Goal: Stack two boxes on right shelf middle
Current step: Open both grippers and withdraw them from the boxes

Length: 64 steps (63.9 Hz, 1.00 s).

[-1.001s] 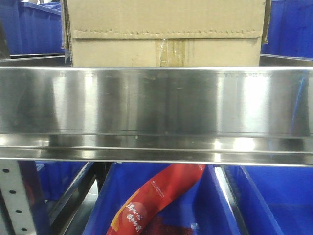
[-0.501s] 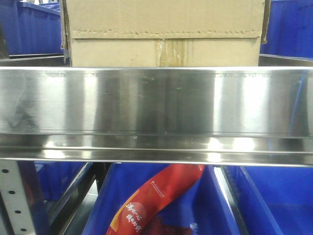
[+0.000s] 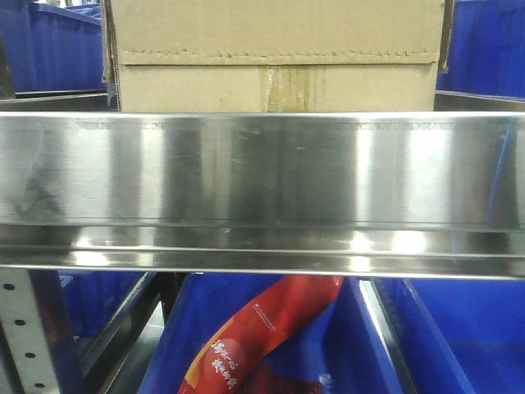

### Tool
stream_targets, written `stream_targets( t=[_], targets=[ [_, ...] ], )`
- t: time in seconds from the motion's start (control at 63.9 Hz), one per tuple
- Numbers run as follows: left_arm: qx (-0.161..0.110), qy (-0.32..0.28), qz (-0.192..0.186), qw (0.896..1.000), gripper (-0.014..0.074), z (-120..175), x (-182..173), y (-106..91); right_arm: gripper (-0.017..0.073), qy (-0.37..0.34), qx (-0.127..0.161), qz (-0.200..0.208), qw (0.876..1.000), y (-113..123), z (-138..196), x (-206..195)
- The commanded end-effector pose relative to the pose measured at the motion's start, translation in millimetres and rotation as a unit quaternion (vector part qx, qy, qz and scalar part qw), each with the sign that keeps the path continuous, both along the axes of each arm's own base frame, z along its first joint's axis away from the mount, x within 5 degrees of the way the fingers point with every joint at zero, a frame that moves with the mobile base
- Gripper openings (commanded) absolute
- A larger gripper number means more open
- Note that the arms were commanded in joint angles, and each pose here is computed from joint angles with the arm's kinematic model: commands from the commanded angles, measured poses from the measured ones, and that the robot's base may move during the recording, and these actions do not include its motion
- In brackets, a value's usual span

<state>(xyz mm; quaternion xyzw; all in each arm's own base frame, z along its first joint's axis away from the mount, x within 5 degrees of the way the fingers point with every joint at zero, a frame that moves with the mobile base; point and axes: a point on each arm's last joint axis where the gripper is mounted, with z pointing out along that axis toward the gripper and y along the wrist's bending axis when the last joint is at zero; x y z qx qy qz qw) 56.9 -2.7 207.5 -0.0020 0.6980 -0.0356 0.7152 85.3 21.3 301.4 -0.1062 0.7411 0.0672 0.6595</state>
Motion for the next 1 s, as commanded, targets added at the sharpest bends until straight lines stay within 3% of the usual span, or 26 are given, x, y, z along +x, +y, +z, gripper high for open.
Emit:
stream_targets(
  t=[0.0, 0.219, 0.313, 0.469, 0.72, 0.876, 0.985],
  targets=[
    [0.0, -0.015, 0.003, 1.0, -0.0111, 2.9, -0.6, 0.3, -0.0162, -0.017, -0.004, -0.003, 1.0, -0.8, 2.9, -0.6],
    [0.0, -0.015, 0.003, 1.0, -0.0111, 2.9, -0.6, 0.3, -0.0162, -0.015, -0.004, -0.003, 1.0, -0.8, 2.0, -0.5],
    [0.0, -0.015, 0.003, 1.0, -0.0111, 2.9, -0.6, 0.3, -0.0162, -0.016, 0.01, -0.007, 1.0, -1.5, 2.6, -1.8],
    [0.0, -0.015, 0.003, 1.0, -0.0111, 2.9, -0.6, 0.3, -0.0162, -0.038, 0.015, -0.048, 0.998, -9.5, -4.3, -9.8],
    [0.0, -0.015, 0.003, 1.0, -0.0111, 2.9, -0.6, 0.3, -0.0162, -0.041, 0.036, -0.114, 0.992, -19.5, -59.3, -21.9],
    [0.0, -0.015, 0.003, 1.0, -0.0111, 2.9, -0.6, 0.3, -0.0162, -0.051, 0.035, -0.121, 0.991, -20.6, -90.0, -27.2],
    [0.0, -0.015, 0.003, 1.0, -0.0111, 2.9, -0.6, 0.3, -0.0162, -0.075, 0.037, -0.123, 0.989, -21.2, -92.7, -28.9]
  ],
)
